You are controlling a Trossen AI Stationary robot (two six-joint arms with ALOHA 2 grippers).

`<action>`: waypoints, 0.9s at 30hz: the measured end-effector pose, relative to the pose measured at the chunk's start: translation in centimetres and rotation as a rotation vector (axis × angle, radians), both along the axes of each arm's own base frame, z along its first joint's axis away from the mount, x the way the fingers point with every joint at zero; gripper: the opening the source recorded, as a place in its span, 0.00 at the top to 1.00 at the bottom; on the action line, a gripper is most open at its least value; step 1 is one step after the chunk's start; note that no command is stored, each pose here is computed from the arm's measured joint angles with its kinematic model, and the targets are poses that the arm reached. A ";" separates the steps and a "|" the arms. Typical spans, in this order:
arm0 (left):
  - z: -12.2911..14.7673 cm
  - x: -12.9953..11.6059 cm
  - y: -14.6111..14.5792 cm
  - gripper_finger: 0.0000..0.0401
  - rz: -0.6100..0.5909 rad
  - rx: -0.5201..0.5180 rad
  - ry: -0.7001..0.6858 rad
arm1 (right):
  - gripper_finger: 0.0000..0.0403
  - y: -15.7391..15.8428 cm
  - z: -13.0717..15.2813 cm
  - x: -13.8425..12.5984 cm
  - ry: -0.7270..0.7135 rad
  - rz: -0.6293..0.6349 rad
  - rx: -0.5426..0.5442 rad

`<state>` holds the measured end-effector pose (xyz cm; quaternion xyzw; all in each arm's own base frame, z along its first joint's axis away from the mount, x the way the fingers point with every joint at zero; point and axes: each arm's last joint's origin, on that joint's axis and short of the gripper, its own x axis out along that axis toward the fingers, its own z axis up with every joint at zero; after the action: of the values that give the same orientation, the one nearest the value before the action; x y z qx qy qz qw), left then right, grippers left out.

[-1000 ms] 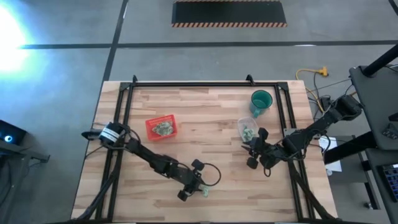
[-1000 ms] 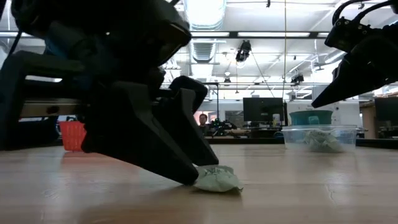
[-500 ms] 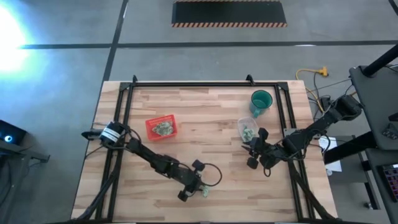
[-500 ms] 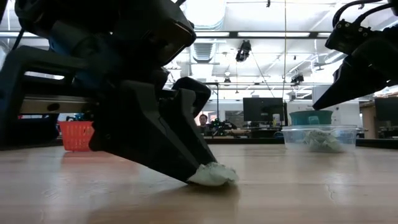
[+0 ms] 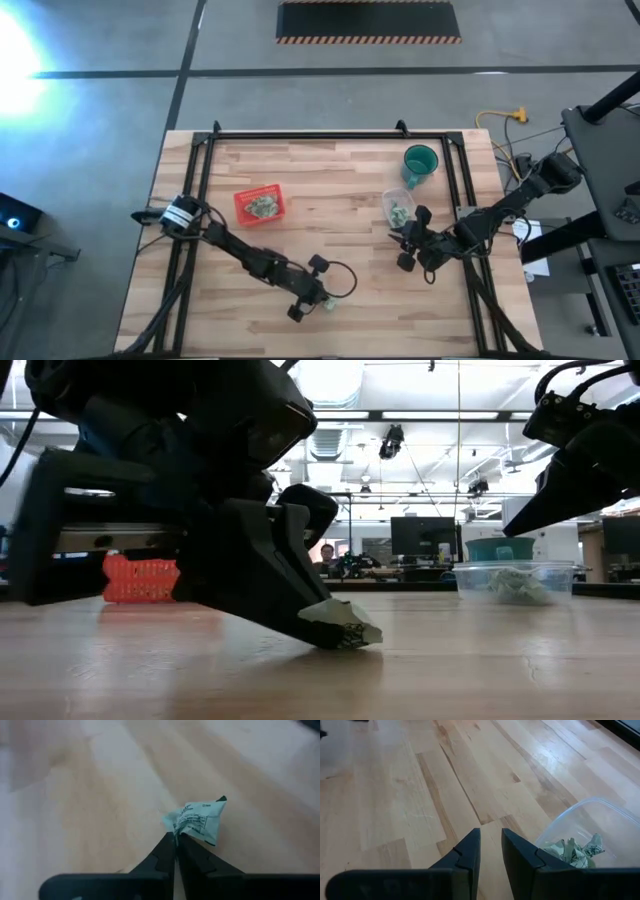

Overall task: Pick and place items into bin
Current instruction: Put the stevia packet into the orange bin

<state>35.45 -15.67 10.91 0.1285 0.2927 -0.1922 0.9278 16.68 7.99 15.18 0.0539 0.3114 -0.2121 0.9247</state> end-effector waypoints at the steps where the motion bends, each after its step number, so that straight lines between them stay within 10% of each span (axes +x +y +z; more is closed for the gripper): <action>1: 0.1 0.0 0.1 1.00 0.016 0.010 -0.005 | 0.83 0.0 0.0 0.0 0.000 0.000 0.000; 15: 3.9 -2.0 2.0 1.00 0.478 0.314 -0.156 | 0.83 0.0 -0.1 -0.1 0.003 0.000 -0.002; 27: 7.5 -8.2 5.8 1.00 0.947 0.599 -0.085 | 0.83 -0.1 -0.3 -0.2 0.008 -0.001 -0.005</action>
<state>27.24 -9.84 18.45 0.2487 0.3224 0.3423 0.8468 16.48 7.87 14.85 0.0509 0.3147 -0.2136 0.9235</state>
